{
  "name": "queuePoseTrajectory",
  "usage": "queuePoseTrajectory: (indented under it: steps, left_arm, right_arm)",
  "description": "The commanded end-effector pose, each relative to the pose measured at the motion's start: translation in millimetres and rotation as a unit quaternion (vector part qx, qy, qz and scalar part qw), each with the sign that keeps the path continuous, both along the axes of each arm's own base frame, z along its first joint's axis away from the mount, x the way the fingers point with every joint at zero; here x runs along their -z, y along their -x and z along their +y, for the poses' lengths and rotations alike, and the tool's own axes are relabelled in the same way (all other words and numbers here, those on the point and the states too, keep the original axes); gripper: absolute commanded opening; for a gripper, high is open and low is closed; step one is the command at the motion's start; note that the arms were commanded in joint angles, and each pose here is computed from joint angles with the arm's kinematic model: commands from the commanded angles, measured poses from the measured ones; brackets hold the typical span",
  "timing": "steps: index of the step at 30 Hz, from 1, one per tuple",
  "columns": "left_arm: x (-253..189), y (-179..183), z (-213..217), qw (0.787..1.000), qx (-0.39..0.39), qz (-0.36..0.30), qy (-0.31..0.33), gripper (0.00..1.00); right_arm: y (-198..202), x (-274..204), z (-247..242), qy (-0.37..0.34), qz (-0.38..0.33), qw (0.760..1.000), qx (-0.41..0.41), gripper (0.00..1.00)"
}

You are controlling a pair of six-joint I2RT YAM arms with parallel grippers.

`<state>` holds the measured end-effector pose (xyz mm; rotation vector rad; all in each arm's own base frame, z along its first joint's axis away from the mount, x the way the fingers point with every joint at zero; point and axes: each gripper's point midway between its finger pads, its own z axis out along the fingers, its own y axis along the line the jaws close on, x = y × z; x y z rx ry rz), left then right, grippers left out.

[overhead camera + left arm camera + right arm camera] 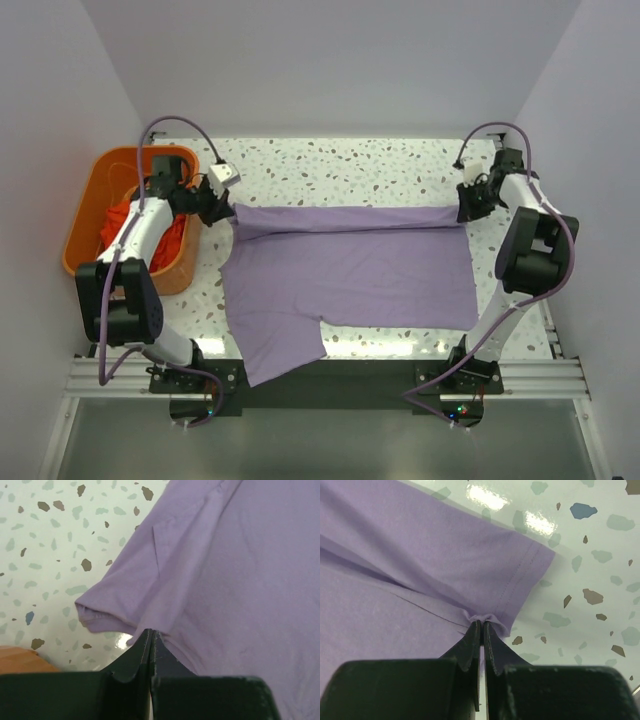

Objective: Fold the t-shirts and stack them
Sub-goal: Fold the tshirt

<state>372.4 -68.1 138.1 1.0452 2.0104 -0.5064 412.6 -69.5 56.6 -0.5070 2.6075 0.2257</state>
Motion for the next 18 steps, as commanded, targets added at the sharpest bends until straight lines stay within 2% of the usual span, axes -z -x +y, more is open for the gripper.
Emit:
queuePoseTrajectory:
  steps: [1, 8, 10, 12, 13, 14, 15, 16, 18]
  left_arm:
    - [-32, -11, 3, 0.999, 0.003, -0.047, 0.003, 0.0]
    - [-7, 0, 2, 0.999, 0.027, -0.018, -0.005, 0.0]
    - [-1, 3, 1, 0.999, 0.034, -0.012, -0.009, 0.0]
    - [4, 7, 1, 0.999, 0.042, -0.001, -0.013, 0.01]
    - [10, 14, -1, 0.998, 0.051, 0.02, -0.012, 0.13]
    - [10, 15, -3, 0.998, 0.061, 0.023, -0.011, 0.2]
    - [9, 14, -8, 0.997, 0.065, 0.028, -0.013, 0.25]
    - [13, 12, -10, 0.997, 0.062, 0.038, -0.014, 0.35]
    - [21, 13, -20, 0.996, 0.061, 0.051, -0.031, 0.4]
  right_arm:
    - [-15, -37, -10, 0.019, -0.051, 0.999, -0.004, 0.0]
    - [-4, -24, -4, 0.007, -0.025, 0.999, -0.022, 0.0]
    - [6, -18, 0, 0.0, -0.004, 0.999, -0.034, 0.11]
    - [14, -13, 0, 0.001, 0.01, 0.999, -0.04, 0.33]
    - [18, -14, 0, 0.005, 0.012, 0.999, -0.045, 0.41]
    - [21, -13, -2, 0.01, 0.014, 0.999, -0.045, 0.48]
    - [24, -13, -4, 0.019, 0.017, 0.999, -0.044, 0.5]
    - [24, -17, -6, 0.025, 0.01, 0.999, -0.042, 0.5]
    - [22, -24, -10, 0.038, 0.001, 0.999, -0.036, 0.51]
